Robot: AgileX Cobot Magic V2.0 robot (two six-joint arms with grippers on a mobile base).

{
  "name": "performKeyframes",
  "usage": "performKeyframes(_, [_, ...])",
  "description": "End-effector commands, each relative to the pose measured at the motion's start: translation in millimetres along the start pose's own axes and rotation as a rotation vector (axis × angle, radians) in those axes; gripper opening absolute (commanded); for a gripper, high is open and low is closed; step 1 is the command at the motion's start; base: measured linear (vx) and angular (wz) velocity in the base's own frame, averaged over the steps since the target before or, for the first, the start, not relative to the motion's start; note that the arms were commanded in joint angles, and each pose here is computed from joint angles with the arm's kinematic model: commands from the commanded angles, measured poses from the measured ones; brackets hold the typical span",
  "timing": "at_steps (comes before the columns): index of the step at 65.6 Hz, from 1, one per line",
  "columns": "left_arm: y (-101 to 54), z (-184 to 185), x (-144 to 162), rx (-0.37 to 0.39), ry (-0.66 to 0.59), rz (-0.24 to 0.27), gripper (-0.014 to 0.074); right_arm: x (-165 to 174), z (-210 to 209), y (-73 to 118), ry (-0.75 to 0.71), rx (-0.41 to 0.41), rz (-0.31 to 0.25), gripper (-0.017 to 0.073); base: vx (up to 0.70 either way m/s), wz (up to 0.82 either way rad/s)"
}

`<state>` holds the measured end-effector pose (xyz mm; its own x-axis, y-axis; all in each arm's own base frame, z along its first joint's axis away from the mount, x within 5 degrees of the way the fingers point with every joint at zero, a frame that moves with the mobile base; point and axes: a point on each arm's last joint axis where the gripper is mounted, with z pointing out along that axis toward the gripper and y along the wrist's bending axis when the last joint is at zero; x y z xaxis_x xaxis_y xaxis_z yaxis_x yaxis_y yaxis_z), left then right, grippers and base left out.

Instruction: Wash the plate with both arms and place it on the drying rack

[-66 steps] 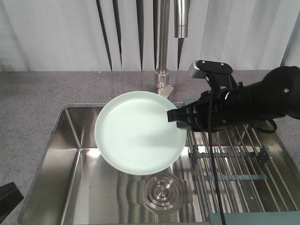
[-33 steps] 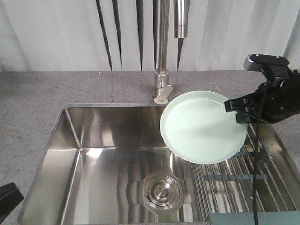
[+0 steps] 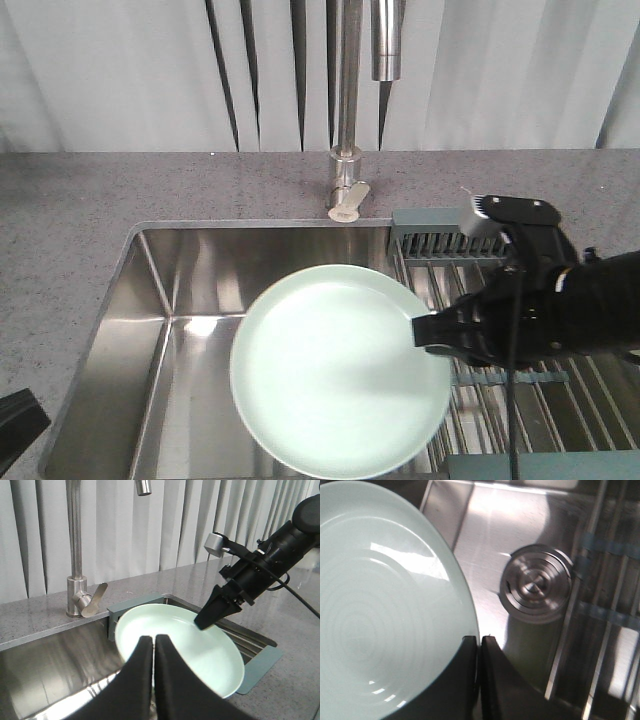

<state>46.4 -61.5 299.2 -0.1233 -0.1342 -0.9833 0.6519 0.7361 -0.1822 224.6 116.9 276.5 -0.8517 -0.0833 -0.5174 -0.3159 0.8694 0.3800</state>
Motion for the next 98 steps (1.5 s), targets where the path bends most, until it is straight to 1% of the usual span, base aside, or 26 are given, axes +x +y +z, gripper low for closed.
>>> performKeyframes(1, [2.4, 0.3, -6.1, -0.035, -0.008, 0.023, -0.0006, -27.6, 2.4, 17.1, -0.170, -0.039, 0.016, -0.0003, 0.00, 0.00])
performKeyframes(6, [2.4, 0.3, -6.1, -0.034, -0.007, 0.023, -0.0006, -47.5, 12.9, 16.9, -0.216, -0.030, 0.040, -0.0003, 0.00, 0.00])
performKeyframes(12, [2.4, 0.3, -6.1, -0.034, -0.007, 0.023, -0.0006, -69.2, 28.8, 12.4, -0.228, -0.001, 0.025, -0.0003, 0.00, 0.00])
performKeyframes(14, [2.4, 0.3, -6.1, -0.034, -0.007, 0.023, -0.0006, -76.5, 30.9, 10.3, -0.232, 0.007, 0.023, -0.0003, 0.00, 0.00])
performKeyframes(15, [2.4, 0.3, -6.1, -0.034, -0.007, 0.023, -0.0006, -79.1, 32.4, 8.7, -0.231, 0.010, 0.031, -0.0003, 0.00, 0.00])
performKeyframes(23, [2.4, 0.3, -6.1, -0.034, -0.007, 0.023, -0.0006, -95.6, 31.3, -16.7, -0.245, 0.060, 0.103, -0.0003, 0.00, 0.00])
performKeyframes(27, [2.4, 0.3, -6.1, -0.034, -0.007, 0.023, -0.0006, -96.9, 23.4, -34.7, -0.235, 0.096, 0.134, -0.0003, 0.00, 0.00])
performKeyframes(28, [2.4, 0.3, -6.1, -0.034, -0.007, 0.023, -0.0006, -96.5, 21.2, -38.8, -0.227, 0.106, 0.135, -0.0003, 0.00, 0.00])
performKeyframes(33, [2.4, 0.3, -6.1, -0.034, -0.007, 0.023, -0.0006, -92.8, 5.2, -59.8, -0.185, 0.174, 0.120, -0.0003, 0.00, 0.00])
performKeyframes(37, [2.4, 0.3, -6.1, -0.034, -0.007, 0.023, -0.0006, -87.7, -9.5, -74.2, -0.144, 0.246, 0.094, -0.0003, 0.00, 0.00])
performKeyframes(41, [2.4, 0.3, -6.1, -0.034, -0.007, 0.023, -0.0006, -83.4, -25.1, -89.4, -0.119, 0.325, 0.080, -0.0003, 0.00, 0.00])
performKeyframes(46, [2.4, 0.3, -6.1, -0.034, -0.007, 0.023, -0.0006, -79.4, -43.7, -105.4, -0.118, 0.404, 0.093, -0.0003, 0.00, 0.00])
performKeyframes(53, [2.4, 0.3, -6.1, -0.034, -0.007, 0.023, -0.0006, -73.1, -59.7, -127.5, -0.086, 0.508, 0.094, -0.0003, 0.00, 0.00])
performKeyframes(56, [2.4, 0.3, -6.1, -0.034, -0.007, 0.023, -0.0006, -71.1, -61.6, -134.1, -0.064, 0.540, 0.085, -0.0002, 0.00, 0.00])
performKeyframes(57, [2.4, 0.3, -6.1, -0.034, -0.007, 0.023, -0.0006, -70.3, -62.4, -136.9, -0.052, 0.560, 0.073, -0.0002, 0.00, 0.00])
performKeyframes(65, [2.4, 0.3, -6.1, -0.034, -0.007, 0.023, -0.0006, -67.0, -58.2, -148.7, 0.026, 0.635, 0.022, -0.0002, 0.00, 0.00])
performKeyframes(73, [2.4, 0.3, -6.1, -0.034, -0.007, 0.023, -0.0006, -66.2, -44.4, -159.2, 0.088, 0.658, -0.002, -0.0002, 0.00, 0.00])
performKeyframes(81, [2.4, 0.3, -6.1, -0.034, -0.007, 0.023, -0.0006, -65.1, -32.7, -168.4, 0.133, 0.670, -0.013, -0.0002, 0.00, 0.00])
performKeyframes(98, [2.4, 0.3, -6.1, -0.034, -0.007, 0.023, -0.0006, -69.0, -27.9, -171.4, 0.099, 0.670, -0.026, -0.0001, 0.00, 0.00])
